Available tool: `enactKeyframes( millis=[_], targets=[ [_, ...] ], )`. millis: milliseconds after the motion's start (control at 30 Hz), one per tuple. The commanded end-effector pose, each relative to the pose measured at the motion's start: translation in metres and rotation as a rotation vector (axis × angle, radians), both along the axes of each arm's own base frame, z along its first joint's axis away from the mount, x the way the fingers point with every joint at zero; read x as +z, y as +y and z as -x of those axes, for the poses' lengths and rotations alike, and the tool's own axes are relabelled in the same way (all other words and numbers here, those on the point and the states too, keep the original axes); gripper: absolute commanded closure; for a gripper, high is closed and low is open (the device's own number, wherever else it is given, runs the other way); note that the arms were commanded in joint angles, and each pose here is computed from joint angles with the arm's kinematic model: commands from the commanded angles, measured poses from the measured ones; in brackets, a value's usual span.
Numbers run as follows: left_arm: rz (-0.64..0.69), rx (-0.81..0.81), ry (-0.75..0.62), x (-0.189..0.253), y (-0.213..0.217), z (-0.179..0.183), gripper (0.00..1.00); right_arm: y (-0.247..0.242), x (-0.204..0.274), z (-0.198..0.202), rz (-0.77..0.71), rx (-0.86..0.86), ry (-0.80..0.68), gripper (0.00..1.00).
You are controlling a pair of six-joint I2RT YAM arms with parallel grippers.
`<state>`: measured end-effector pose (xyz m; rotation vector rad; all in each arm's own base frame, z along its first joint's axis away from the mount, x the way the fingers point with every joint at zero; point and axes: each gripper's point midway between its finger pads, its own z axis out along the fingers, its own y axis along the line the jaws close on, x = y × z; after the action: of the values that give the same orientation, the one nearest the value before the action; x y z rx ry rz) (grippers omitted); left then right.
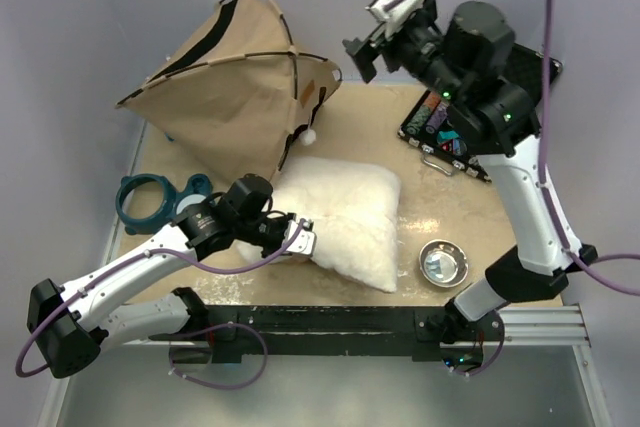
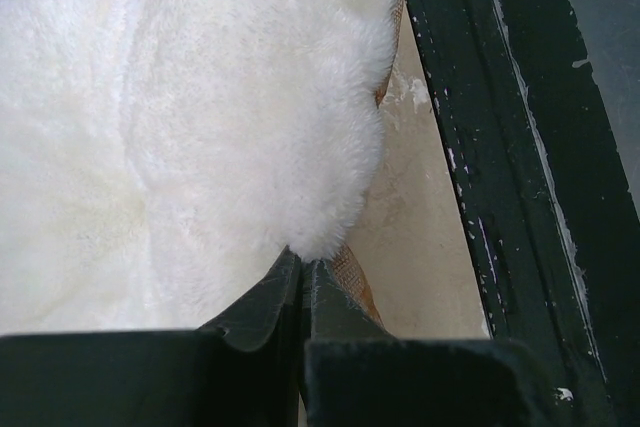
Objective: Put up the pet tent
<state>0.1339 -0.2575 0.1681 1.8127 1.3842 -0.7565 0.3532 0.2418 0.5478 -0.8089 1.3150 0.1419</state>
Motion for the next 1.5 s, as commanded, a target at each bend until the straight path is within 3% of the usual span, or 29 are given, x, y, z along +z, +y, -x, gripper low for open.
enactKeyframes(
  millis=[0, 200, 300, 500, 700, 900, 1133, 1267, 1467],
  targets=[
    [0.037, -0.029, -0.039, 0.011, -0.005, -0.002, 1.00, -0.005, -0.027, -0.044, 0.024, 0.145, 0.001, 0.02],
    [0.018, -0.053, -0.053, 0.006, -0.001, -0.001, 1.00, 0.010, -0.093, -0.086, 0.298, 0.372, -0.072, 0.04],
    [0.012, -0.055, -0.052, 0.004, -0.002, -0.002, 1.00, 0.031, -0.104, -0.107, 0.306, 0.454, -0.106, 0.04],
    [0.005, -0.059, -0.048, 0.001, -0.005, -0.004, 1.00, 0.096, -0.120, -0.128, 0.249, 0.612, -0.171, 0.02],
    [-0.016, -0.062, -0.057, -0.005, -0.005, -0.008, 1.00, 0.150, -0.114, -0.136, 0.096, 0.627, -0.306, 0.01],
    [-0.026, -0.068, -0.054, -0.007, -0.005, -0.009, 1.00, 0.179, -0.130, -0.165, -0.009, 0.660, -0.338, 0.01],
    [-0.030, -0.050, -0.033, -0.006, -0.005, -0.009, 1.00, 0.203, -0.154, -0.165, -0.072, 0.715, -0.383, 0.02],
    [-0.028, -0.026, -0.014, -0.005, -0.006, -0.010, 1.00, 0.214, -0.170, -0.174, -0.129, 0.702, -0.368, 0.10],
    [-0.032, -0.007, -0.004, -0.002, -0.007, -0.012, 1.00, 0.219, -0.194, -0.186, -0.158, 0.683, -0.347, 0.13]
  ],
)
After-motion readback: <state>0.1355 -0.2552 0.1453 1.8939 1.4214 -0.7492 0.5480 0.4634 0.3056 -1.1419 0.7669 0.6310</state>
